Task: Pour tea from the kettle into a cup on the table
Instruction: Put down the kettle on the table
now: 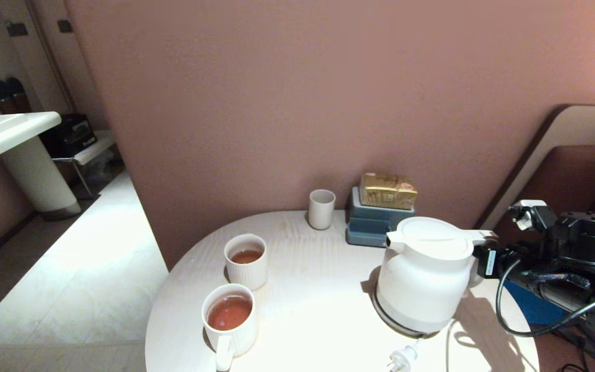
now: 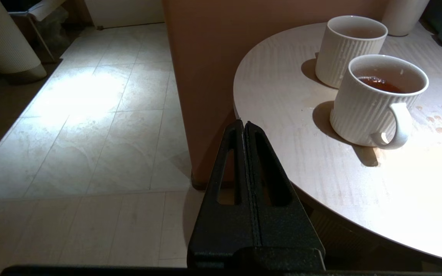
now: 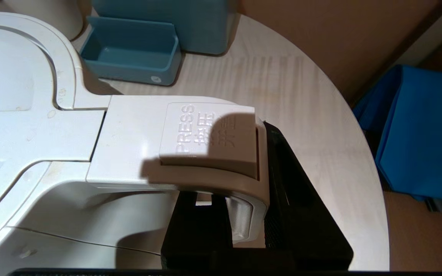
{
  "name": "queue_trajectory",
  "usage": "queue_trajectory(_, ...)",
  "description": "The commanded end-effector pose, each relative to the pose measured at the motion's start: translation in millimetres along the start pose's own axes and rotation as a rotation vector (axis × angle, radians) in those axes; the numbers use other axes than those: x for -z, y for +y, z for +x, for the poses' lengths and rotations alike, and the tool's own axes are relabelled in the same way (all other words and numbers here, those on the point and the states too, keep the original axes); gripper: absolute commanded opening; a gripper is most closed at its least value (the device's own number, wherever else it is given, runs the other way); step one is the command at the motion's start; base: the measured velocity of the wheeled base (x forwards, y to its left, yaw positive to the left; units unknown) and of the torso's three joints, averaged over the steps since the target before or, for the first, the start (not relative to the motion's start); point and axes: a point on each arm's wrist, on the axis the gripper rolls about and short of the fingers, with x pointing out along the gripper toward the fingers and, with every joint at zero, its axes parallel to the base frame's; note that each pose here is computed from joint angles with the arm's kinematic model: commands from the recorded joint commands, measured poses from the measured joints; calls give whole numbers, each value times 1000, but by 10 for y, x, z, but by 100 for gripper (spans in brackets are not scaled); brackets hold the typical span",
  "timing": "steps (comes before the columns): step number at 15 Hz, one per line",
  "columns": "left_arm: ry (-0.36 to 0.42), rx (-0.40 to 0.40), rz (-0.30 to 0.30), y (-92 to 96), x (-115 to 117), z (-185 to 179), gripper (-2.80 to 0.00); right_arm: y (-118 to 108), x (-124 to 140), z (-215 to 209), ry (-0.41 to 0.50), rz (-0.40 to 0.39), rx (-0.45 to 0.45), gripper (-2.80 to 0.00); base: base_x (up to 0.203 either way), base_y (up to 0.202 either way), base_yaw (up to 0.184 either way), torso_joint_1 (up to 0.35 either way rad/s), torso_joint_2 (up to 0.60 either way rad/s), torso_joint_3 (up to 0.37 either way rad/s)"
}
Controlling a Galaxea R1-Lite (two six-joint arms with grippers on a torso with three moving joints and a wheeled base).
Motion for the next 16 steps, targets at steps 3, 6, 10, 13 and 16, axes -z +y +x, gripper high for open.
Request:
queue_trajectory(3, 2, 0, 0, 0, 0, 1, -280, -57, 109, 162, -15, -14, 11, -280, 0, 0, 0, 0, 0, 0)
queue_trajectory(6, 2, 0, -1, 0, 0, 1, -280, -62, 175, 230, -6, -17, 11, -280, 0, 0, 0, 0, 0, 0)
queue_trajectory(10, 0, 0, -1, 0, -1, 1, -280, -64, 200, 235, 4, -16, 9, -280, 0, 0, 0, 0, 0, 0)
queue_trajectory(13, 2, 0, 0, 0, 0, 1, -280, -59, 141, 180, -21, -38, 10, -280, 0, 0, 0, 0, 0, 0)
queue_trajectory(16, 2, 0, -1, 0, 0, 1, -280, -40, 46, 91, -63, -67, 4, -280, 0, 0, 0, 0, 0, 0)
